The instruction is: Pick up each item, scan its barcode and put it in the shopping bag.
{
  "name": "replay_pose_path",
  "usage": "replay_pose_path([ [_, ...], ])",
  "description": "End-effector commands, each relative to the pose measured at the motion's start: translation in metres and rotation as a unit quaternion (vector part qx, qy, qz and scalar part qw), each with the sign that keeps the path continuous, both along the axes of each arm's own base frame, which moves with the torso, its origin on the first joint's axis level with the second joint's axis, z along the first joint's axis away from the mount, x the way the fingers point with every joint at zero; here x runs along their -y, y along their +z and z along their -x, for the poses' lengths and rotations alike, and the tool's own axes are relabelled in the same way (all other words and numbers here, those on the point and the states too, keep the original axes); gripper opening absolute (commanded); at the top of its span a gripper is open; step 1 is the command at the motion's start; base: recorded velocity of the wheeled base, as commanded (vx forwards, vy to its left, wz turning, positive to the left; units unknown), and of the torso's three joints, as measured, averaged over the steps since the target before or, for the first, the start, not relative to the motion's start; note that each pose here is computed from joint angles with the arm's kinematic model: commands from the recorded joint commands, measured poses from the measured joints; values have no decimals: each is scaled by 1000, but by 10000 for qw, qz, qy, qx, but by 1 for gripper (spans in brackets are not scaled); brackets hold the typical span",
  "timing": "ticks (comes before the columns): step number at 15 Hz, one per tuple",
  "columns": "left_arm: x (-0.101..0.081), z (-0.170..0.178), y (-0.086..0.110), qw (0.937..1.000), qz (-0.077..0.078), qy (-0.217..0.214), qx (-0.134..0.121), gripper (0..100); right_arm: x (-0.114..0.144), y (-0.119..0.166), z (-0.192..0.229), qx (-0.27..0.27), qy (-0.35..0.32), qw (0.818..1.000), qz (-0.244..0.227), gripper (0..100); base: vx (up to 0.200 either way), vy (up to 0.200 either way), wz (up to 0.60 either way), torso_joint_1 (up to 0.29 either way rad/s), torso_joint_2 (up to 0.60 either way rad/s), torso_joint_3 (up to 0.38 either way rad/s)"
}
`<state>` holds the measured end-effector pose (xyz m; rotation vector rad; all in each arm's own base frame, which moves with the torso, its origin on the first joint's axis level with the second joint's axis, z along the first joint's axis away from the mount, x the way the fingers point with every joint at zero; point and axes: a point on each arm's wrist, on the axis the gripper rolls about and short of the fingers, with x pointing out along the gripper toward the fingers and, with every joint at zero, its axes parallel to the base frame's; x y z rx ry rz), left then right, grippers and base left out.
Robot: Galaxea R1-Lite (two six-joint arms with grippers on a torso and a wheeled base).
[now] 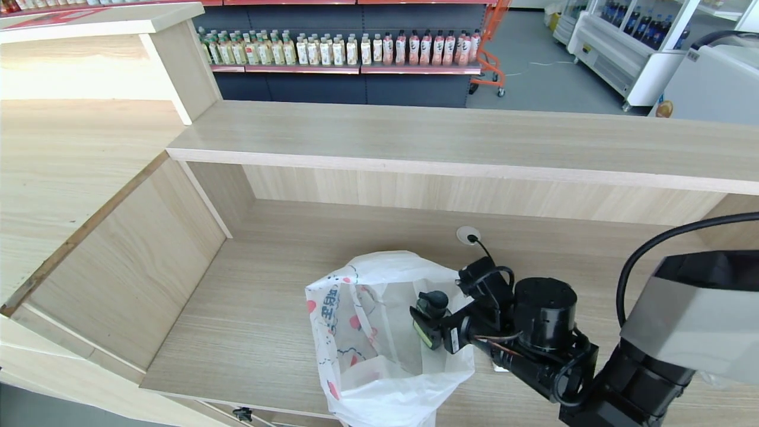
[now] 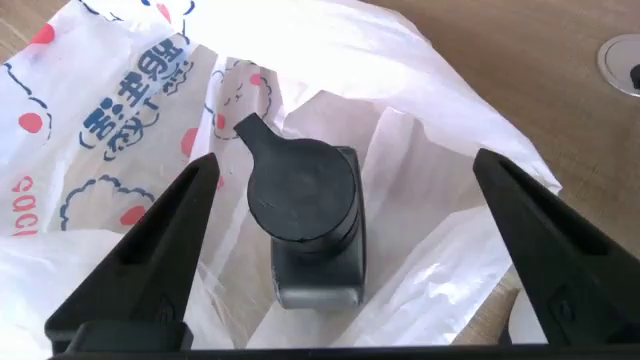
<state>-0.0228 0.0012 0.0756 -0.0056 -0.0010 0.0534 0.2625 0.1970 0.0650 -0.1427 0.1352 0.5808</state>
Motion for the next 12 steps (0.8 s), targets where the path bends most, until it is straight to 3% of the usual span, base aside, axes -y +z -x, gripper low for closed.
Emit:
replay_pose_path([
  [1, 0, 0, 0, 10000, 3, 1, 4, 100, 16, 63, 25, 333, 29, 9991, -256, 100, 0, 0, 0, 0, 0, 0],
  [3, 0, 0, 0, 10000, 3, 1, 4, 100, 39, 101, 54, 443, -89, 9986, -284, 100, 0, 0, 0, 0, 0, 0],
  [5, 0, 0, 0, 10000, 3, 1, 4, 100, 75, 132, 99, 615, -925, 9936, -188, 100, 0, 0, 0, 0, 0, 0],
  [8, 0, 0, 0, 10000, 3, 1, 4, 100, 131, 135, 167, 223, -1642, 9855, 369, 100, 0, 0, 0, 0, 0, 0],
  [12, 0, 0, 0, 10000, 3, 1, 4, 100, 174, 135, 217, 178, -1833, 9819, 453, 100, 0, 0, 0, 0, 0, 0],
])
